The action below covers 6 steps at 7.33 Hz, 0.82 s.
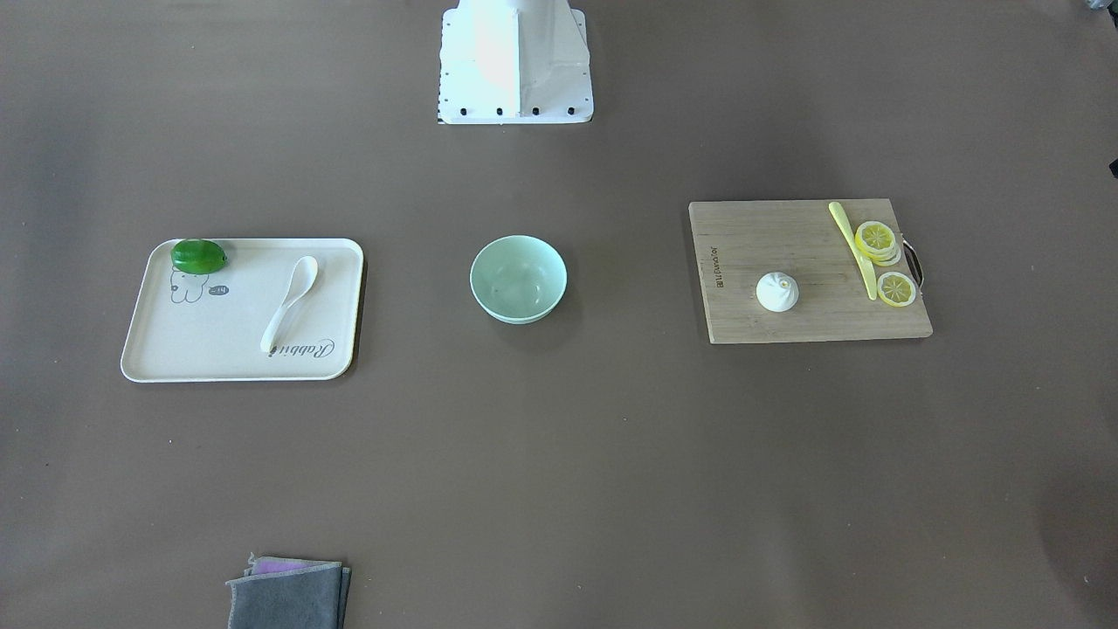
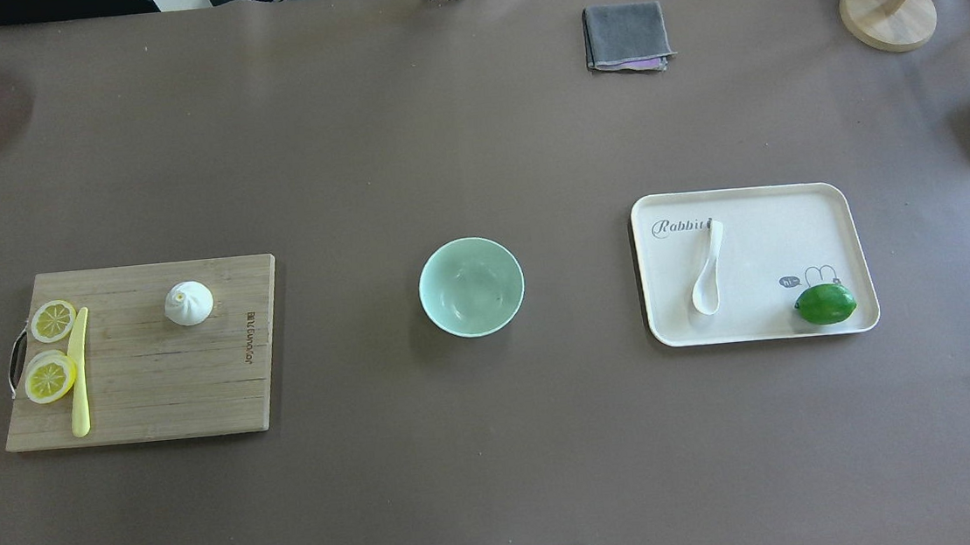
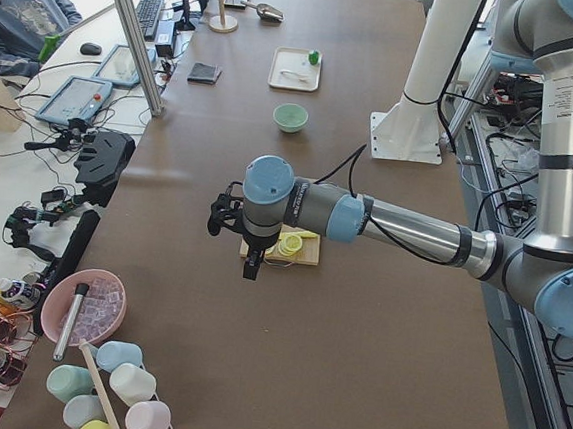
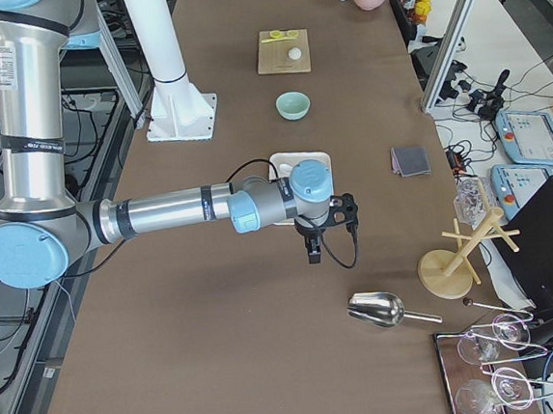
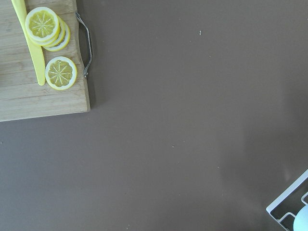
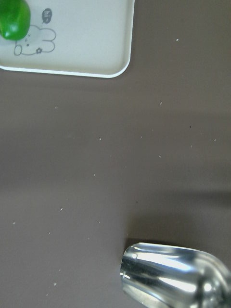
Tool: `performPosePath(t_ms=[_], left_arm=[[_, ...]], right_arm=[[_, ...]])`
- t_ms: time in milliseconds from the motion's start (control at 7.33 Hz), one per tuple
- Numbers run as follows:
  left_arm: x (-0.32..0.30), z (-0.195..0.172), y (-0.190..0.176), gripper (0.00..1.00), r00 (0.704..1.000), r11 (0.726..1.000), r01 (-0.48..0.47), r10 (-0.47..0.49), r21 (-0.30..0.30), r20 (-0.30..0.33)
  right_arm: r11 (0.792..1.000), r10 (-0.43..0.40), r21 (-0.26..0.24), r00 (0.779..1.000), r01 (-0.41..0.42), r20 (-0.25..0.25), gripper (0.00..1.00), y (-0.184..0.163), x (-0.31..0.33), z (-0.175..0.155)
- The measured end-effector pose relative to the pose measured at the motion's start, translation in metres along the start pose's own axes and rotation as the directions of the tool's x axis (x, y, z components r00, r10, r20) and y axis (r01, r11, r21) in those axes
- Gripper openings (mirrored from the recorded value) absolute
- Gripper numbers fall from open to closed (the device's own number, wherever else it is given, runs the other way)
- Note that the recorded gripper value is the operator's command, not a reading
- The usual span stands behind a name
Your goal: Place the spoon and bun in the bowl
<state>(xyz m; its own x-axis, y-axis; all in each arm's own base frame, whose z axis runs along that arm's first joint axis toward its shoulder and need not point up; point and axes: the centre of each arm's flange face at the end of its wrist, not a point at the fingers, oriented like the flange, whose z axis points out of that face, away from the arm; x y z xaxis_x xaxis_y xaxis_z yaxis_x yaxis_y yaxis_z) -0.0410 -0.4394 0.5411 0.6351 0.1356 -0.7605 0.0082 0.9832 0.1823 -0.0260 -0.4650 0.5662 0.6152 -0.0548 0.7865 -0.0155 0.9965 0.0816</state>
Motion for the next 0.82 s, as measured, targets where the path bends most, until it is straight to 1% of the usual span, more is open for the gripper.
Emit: performPosePath(t_ms=[136, 273, 409, 545, 818], left_arm=[[0.004, -0.002, -0.002, 0.98, 1.000, 1.000, -0.011, 0.011, 0.005, -0.001], [0.006, -0.002, -0.004, 0.98, 1.000, 1.000, -0.020, 0.020, 0.010, -0.002], [0.005, -0.002, -0.005, 0.98, 1.000, 0.999, -0.027, 0.027, 0.017, -0.002], [0.003, 0.000, -0.006, 0.98, 1.000, 0.999, -0.029, 0.029, 0.018, -0.002], [-0.001, 0.004, -0.009, 0.98, 1.000, 1.000, -0.026, 0.026, 0.014, -0.002]], right_arm=[[0.999, 0.024, 0.028, 1.000, -0.025, 0.020, 1.00, -0.002, -0.033, 0.013], [0.997, 0.061, 0.043, 0.998, -0.063, 0.032, 0.99, -0.002, -0.067, 0.033], [0.992, 0.117, 0.044, 0.993, -0.118, 0.036, 0.99, -0.007, -0.111, 0.058], [0.983, 0.179, 0.044, 0.983, -0.180, 0.037, 0.95, -0.011, -0.162, 0.084], [0.962, 0.268, 0.047, 0.963, -0.269, 0.036, 0.93, -0.004, -0.249, 0.131]])
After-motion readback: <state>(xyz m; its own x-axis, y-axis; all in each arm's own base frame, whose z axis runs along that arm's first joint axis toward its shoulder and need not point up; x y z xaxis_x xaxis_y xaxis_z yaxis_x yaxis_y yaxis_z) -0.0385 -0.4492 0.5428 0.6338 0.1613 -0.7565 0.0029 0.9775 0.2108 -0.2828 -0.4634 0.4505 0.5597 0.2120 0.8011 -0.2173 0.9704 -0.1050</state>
